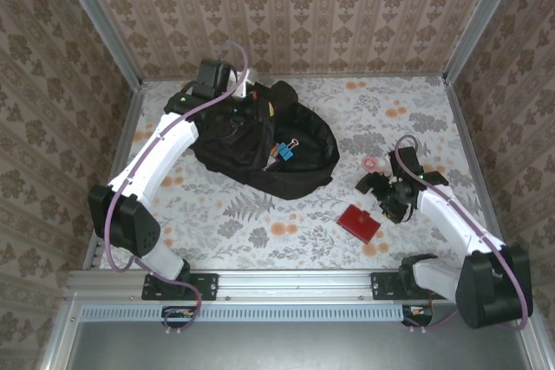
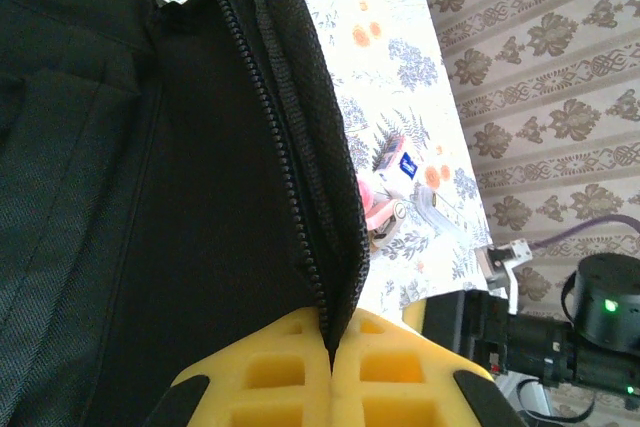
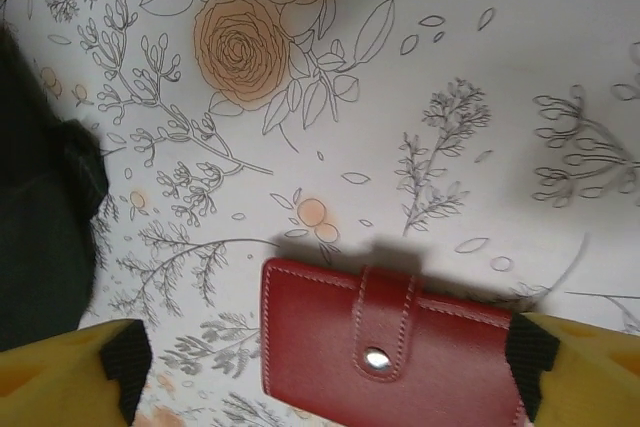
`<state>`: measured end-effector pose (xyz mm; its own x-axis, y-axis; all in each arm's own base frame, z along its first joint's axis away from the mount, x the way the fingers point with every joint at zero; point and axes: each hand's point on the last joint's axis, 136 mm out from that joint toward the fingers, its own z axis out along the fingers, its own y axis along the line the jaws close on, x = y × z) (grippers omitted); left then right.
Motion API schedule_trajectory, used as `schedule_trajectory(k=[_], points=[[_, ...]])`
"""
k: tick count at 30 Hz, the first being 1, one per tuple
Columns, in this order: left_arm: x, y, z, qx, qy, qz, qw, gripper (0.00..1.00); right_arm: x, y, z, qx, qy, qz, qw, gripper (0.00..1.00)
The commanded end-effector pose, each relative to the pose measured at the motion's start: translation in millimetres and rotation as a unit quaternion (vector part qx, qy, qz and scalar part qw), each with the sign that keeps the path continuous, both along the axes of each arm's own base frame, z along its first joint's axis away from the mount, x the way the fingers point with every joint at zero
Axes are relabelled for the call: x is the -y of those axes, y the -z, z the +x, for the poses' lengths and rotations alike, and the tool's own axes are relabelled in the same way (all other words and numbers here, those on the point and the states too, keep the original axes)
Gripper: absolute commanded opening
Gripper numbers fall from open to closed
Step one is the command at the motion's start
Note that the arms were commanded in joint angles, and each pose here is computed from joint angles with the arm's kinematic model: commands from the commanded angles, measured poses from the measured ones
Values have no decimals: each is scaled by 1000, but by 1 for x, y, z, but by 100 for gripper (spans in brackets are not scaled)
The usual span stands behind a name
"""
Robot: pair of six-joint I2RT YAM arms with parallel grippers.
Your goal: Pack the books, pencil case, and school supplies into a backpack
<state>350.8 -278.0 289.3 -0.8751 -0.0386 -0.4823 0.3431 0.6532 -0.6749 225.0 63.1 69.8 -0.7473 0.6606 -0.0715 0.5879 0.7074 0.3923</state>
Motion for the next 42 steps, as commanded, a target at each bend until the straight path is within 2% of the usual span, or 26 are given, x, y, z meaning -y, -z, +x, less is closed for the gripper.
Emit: schedule_trajectory(k=[1, 4, 8, 18, 22, 32, 42], points=[[1, -31, -5, 33, 9, -34, 999, 0, 9, 18, -41, -57, -5, -20, 998, 86], [0, -32, -6, 35, 8, -34, 999, 0, 5, 24, -55, -65, 3, 0, 998, 79], [0, -32, -6, 36, 9, -34, 999, 0, -3, 32, -66, -72, 9, 31, 997, 79], [-1, -33, -6, 39, 7, -31, 999, 0, -31, 45, -50, -44, 0, 114, 992, 78], [-1, -32, -6, 38, 7, -31, 999, 0, -33, 38, -41, -18, -1, 124, 992, 69], [0, -31, -6, 36, 9, -32, 999, 0, -36, 39, -45, -11, -5, 135, 991, 45], [0, -28, -5, 33, 8, -32, 999, 0, -45, 50, -39, 17, -1, 171, 985, 36]])
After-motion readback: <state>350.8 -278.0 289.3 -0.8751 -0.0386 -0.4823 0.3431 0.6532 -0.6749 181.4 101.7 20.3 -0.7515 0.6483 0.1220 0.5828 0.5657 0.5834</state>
